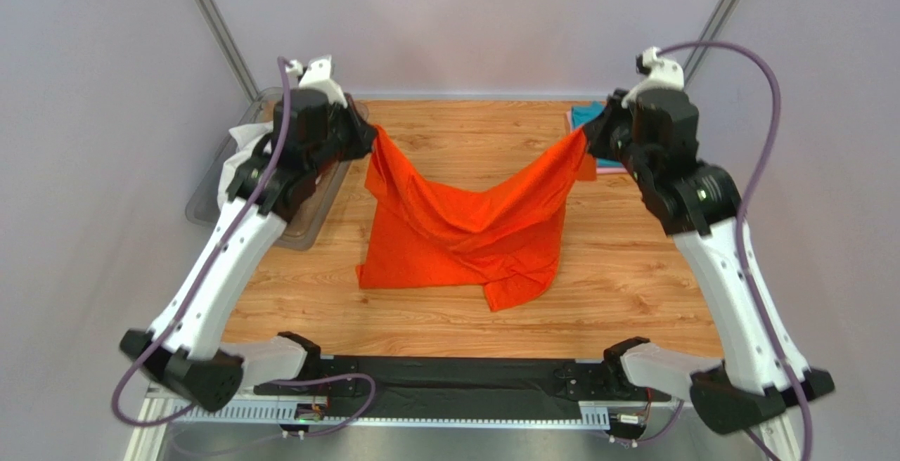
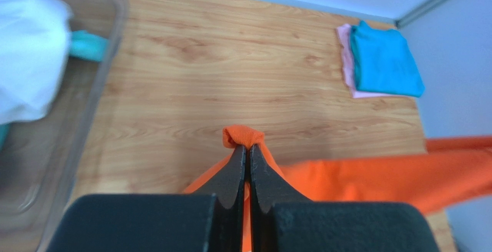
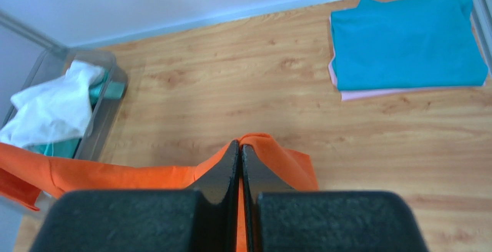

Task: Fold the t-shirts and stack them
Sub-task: Flatten the tshirt out

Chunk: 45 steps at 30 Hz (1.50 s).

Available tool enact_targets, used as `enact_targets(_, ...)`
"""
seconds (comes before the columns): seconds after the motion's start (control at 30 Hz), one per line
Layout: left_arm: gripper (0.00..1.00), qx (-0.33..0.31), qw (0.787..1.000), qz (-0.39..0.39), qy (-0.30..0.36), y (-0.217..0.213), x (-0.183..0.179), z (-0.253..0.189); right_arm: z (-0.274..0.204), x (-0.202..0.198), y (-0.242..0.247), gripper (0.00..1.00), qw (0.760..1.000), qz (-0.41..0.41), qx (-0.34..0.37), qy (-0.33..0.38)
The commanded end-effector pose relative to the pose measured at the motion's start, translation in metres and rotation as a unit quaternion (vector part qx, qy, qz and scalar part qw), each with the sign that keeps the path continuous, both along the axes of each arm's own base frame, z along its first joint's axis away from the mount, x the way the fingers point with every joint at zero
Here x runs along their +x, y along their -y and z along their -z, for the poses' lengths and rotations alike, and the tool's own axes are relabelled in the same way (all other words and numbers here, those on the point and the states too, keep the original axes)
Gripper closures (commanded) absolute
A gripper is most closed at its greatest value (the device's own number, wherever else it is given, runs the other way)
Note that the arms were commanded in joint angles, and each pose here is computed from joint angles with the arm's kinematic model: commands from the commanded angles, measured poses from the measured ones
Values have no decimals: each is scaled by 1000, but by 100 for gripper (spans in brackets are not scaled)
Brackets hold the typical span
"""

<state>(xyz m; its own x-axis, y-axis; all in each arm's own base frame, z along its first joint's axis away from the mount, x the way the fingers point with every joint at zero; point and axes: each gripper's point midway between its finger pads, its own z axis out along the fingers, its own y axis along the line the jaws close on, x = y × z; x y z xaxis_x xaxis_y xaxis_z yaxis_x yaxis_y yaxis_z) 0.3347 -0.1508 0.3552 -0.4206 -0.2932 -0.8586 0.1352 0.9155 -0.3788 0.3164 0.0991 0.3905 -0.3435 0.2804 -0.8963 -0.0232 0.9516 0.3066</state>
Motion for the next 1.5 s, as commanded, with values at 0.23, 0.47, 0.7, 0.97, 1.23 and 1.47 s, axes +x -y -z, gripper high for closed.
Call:
enact_targets(0.23, 100, -90, 977, 142, 133, 15, 29, -182, -190, 40, 1, 100, 978, -60, 40, 194)
enact_targets(0.47, 100, -79, 989, 97, 81, -13, 1, -134, -161, -1, 27, 100, 984, -42, 37, 168)
enact_targets(0.7, 100, -73, 992, 46, -89, -31, -41, 27, 1, -31, 50, 100, 1000, 4, 8, -26)
enact_targets(0.97, 90, -65, 961, 32, -265, -31, -71, 222, 240, -50, 72, 93, 951, 63, -39, -300)
enact_targets(1.23, 4, -71, 956, 13, -286, -36, -88, 236, 279, -51, 92, 0, 919, 130, -66, -366)
enact_targets(1.47, 0, -72, 967, 32, -241, -27, -91, 199, 240, -49, 67, 0, 950, 69, -20, -305)
